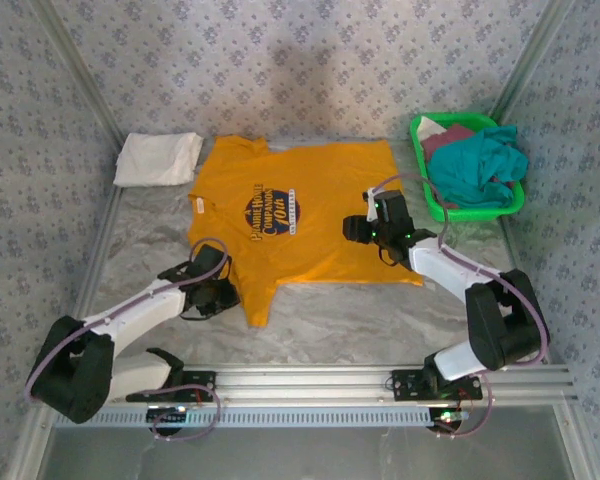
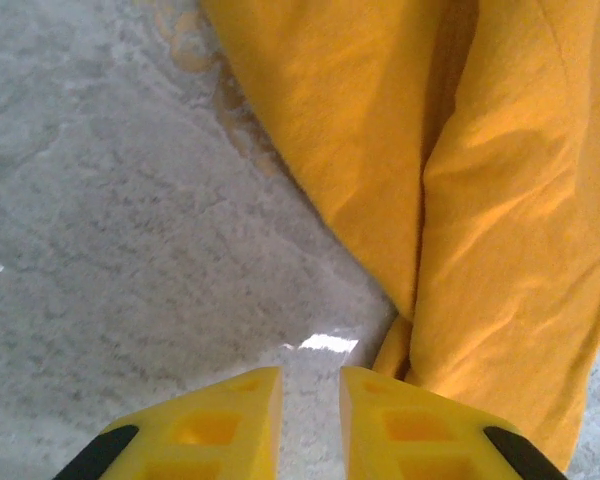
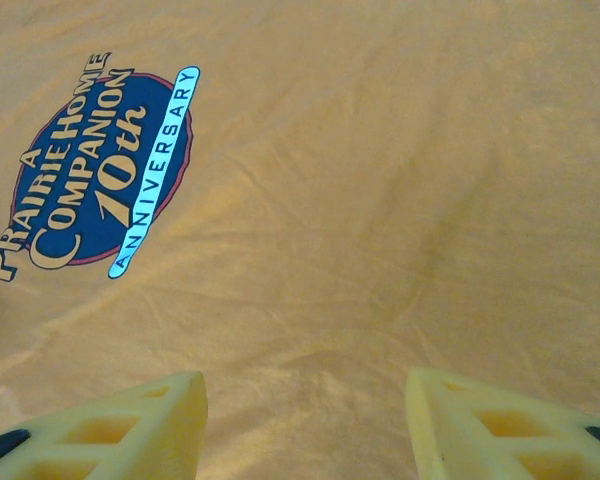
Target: Fold and stack the t-shirts
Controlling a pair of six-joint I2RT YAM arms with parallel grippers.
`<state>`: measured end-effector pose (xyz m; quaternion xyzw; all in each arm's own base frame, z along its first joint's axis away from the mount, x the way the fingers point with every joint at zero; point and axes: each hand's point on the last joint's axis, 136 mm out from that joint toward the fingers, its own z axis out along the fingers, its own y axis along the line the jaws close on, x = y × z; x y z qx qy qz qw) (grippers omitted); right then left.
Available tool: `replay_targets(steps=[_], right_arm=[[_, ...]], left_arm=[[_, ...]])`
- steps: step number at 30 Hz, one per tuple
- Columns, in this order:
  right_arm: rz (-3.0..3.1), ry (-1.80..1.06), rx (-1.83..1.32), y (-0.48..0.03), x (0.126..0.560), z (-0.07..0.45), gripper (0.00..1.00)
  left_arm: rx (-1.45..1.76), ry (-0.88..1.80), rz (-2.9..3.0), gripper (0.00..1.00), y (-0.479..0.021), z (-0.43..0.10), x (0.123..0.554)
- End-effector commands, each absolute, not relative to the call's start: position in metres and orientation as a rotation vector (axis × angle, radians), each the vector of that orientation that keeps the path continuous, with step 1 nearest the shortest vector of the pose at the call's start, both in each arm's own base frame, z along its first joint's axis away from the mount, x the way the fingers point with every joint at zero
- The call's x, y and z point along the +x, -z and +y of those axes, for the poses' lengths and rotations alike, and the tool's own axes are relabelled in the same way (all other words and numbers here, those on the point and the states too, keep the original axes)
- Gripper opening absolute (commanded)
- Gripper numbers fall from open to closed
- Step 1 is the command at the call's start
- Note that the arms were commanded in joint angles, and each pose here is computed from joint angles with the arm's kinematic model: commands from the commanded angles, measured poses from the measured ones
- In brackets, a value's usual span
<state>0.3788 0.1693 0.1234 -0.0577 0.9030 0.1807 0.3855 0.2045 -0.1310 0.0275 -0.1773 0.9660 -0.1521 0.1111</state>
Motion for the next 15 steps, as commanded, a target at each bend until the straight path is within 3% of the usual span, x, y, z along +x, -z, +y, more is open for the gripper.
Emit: replay_targets(steps=[1, 15], right_arm=[[2.272, -0.436, -0.143, -0.132, 0.389, 0.167, 0.57], [2.316, -0.409, -0.145, -0.117, 0.393, 0.167, 0.57]], left_arm=[[-0.503, 0.497, 2.824, 0.22, -0.027, -0.139, 0.212], [-0.479, 0.541, 2.831, 0.22, -0.027, -0.152, 0.219]])
